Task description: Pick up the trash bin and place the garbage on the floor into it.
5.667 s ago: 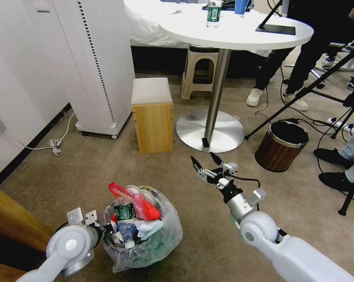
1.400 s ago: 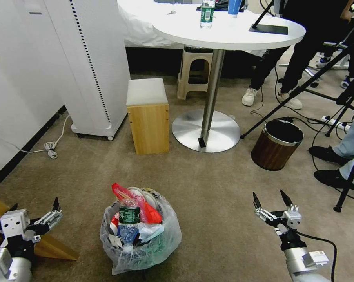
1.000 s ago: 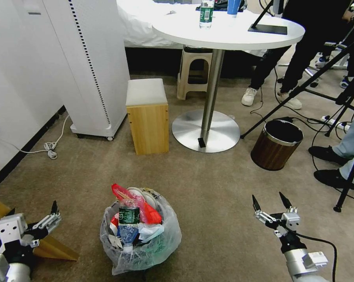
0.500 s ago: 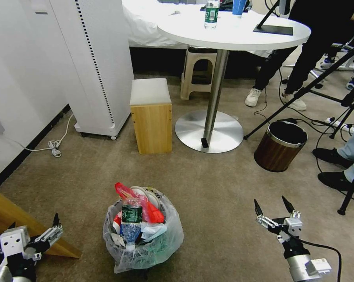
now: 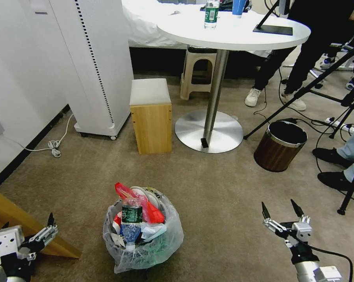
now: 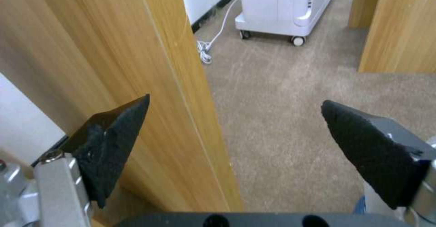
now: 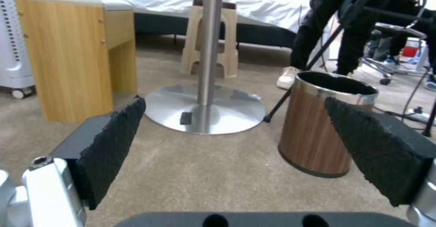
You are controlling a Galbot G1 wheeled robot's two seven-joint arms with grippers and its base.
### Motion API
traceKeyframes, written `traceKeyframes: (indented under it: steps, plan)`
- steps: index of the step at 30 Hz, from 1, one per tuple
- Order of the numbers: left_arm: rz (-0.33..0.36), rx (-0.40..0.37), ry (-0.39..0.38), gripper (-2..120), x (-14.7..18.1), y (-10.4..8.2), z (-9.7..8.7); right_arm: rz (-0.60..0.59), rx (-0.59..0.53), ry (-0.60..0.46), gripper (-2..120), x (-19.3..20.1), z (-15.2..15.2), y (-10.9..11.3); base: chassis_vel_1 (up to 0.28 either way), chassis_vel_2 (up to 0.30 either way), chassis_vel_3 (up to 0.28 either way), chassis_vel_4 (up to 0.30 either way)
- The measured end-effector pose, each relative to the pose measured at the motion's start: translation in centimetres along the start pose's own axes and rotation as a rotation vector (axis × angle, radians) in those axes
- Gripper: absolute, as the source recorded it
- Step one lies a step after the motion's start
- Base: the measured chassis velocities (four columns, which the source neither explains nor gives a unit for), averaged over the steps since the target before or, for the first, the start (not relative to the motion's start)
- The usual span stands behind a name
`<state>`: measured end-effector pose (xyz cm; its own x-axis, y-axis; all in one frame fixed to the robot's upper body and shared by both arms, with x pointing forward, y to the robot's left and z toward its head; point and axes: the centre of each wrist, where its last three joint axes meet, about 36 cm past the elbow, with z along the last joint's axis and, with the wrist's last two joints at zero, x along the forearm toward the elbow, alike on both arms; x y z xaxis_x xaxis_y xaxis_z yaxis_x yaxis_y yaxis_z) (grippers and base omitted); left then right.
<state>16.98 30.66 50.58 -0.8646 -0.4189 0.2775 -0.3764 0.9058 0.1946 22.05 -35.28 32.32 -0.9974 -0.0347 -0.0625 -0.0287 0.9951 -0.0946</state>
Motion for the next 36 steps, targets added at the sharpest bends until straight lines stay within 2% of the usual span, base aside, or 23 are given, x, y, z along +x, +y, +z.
traceKeyframes:
  steps: [13,27,36]
  plan:
    - [-0.003,-0.002,-0.010,100,-0.1,-0.1,-0.1,0.010,0.006,0.000,100,0.3,-0.3,0.2,0.000,0.000,0.000,0.000]
    - [0.000,0.012,-0.019,100,-0.1,-0.4,-0.1,0.023,-0.011,0.024,100,1.3,0.9,2.1,0.000,0.000,0.000,0.000]
    - [-0.002,0.004,-0.017,100,-0.1,-0.5,-0.1,0.026,0.005,0.027,100,1.3,0.9,1.9,0.000,0.000,0.000,0.000]
